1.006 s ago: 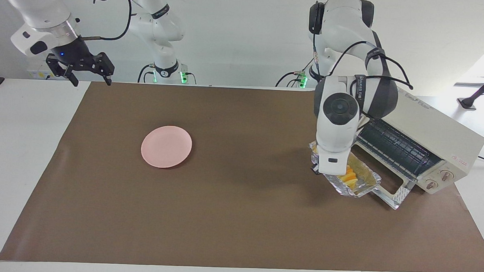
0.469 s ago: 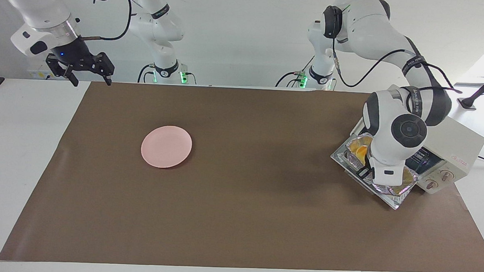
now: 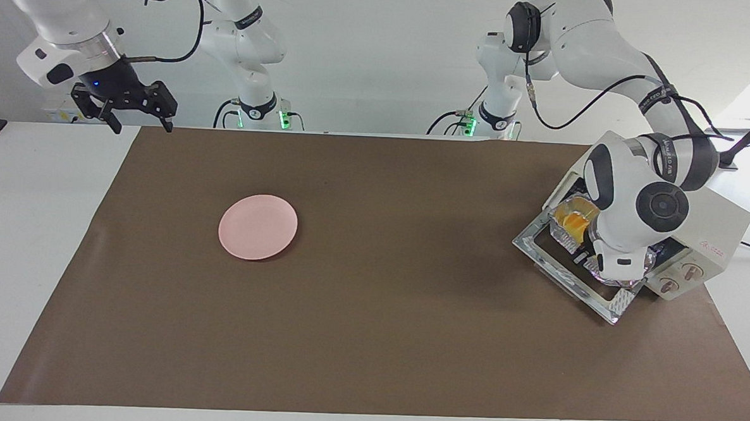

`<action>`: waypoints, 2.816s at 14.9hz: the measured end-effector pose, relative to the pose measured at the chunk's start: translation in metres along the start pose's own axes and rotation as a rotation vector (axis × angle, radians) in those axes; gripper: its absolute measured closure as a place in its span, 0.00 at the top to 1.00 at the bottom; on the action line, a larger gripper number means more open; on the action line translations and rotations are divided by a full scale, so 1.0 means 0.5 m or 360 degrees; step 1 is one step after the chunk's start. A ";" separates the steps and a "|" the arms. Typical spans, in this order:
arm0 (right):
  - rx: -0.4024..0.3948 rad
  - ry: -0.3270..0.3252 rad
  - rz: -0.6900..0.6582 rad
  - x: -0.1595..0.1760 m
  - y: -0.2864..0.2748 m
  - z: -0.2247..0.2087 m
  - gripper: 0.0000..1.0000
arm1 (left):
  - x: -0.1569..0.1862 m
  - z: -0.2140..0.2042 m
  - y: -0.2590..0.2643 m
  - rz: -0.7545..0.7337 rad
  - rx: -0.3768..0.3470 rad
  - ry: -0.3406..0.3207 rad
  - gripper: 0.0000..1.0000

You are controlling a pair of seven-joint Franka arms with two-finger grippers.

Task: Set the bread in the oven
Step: 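Carry the foil tray into the open oven with the left gripper, then push the tray deeper into the oven and open the left gripper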

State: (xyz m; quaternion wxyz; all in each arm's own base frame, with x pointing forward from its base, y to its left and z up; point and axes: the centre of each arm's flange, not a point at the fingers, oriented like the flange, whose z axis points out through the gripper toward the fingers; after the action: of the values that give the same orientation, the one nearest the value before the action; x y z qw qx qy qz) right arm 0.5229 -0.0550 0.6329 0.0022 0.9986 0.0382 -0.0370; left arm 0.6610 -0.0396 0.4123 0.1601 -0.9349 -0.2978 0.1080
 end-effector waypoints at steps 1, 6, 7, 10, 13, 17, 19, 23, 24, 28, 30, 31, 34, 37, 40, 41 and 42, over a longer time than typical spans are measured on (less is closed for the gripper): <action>0.0000 0.0000 0.0000 0.000 0.000 0.000 1.00 | -0.002 0.005 -0.008 -0.0002 0.0012 -0.0010 0.01; 0.0000 0.0000 0.0000 0.000 0.000 0.000 1.00 | -0.014 0.023 -0.039 -0.0008 0.0052 -0.0042 0.01; 0.0000 0.0000 0.0000 0.000 0.000 0.000 1.00 | -0.016 0.023 -0.044 -0.0008 0.0051 -0.0045 0.01; 0.0000 0.0000 0.0000 0.000 0.000 0.000 1.00 | -0.018 0.025 -0.058 -0.0012 0.0076 -0.0040 0.01; 0.0000 0.0000 0.0000 0.000 0.000 0.000 1.00 | -0.010 0.026 -0.080 -0.0041 0.0087 -0.0038 0.01; 0.0000 0.0000 0.0000 0.000 0.000 0.000 1.00 | 0.014 0.023 -0.125 -0.0105 0.0099 -0.0026 0.01; 0.0000 0.0000 0.0000 0.000 0.000 0.000 1.00 | 0.022 0.025 -0.139 -0.0125 0.0106 -0.0024 0.01; 0.0000 0.0000 0.0000 0.000 0.000 0.000 1.00 | 0.025 0.032 -0.146 -0.0131 0.0111 -0.0037 0.07; 0.0000 0.0000 0.0000 0.000 0.000 0.000 1.00 | 0.024 0.033 -0.147 -0.0130 0.0111 -0.0038 0.16; 0.0000 0.0000 0.0000 0.000 0.000 0.000 1.00 | 0.022 0.027 -0.148 -0.0124 0.0102 -0.0031 0.61; 0.0000 0.0000 0.0000 0.000 0.000 0.000 1.00 | 0.017 0.013 -0.139 -0.0097 0.0074 0.0001 0.81; 0.0000 0.0000 0.0000 0.000 0.000 0.000 1.00 | 0.013 0.004 -0.133 -0.0078 0.0058 0.0022 0.92; 0.0000 0.0000 0.0000 0.000 0.000 0.000 1.00 | -0.013 -0.040 -0.083 -0.0015 -0.0087 0.0083 1.00; 0.0000 0.0000 0.0000 0.000 0.000 0.000 1.00 | -0.036 -0.091 -0.038 0.0036 -0.0237 0.0156 1.00; 0.0000 0.0000 0.0000 0.000 0.000 0.000 1.00 | -0.033 -0.148 -0.037 0.0166 -0.0421 0.0213 1.00; 0.0000 0.0000 0.0000 0.000 0.000 0.000 1.00 | -0.027 -0.163 -0.045 0.0254 -0.0461 0.0256 1.00; 0.0000 0.0000 0.0000 0.000 0.000 0.000 1.00 | -0.021 -0.175 -0.058 0.0360 -0.0478 0.0299 1.00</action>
State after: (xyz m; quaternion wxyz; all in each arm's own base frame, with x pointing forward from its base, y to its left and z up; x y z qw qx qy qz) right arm 0.5229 -0.0550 0.6329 0.0022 0.9986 0.0382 -0.0370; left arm 0.6633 -0.0439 0.5050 0.0329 -0.9817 -0.1874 -0.0080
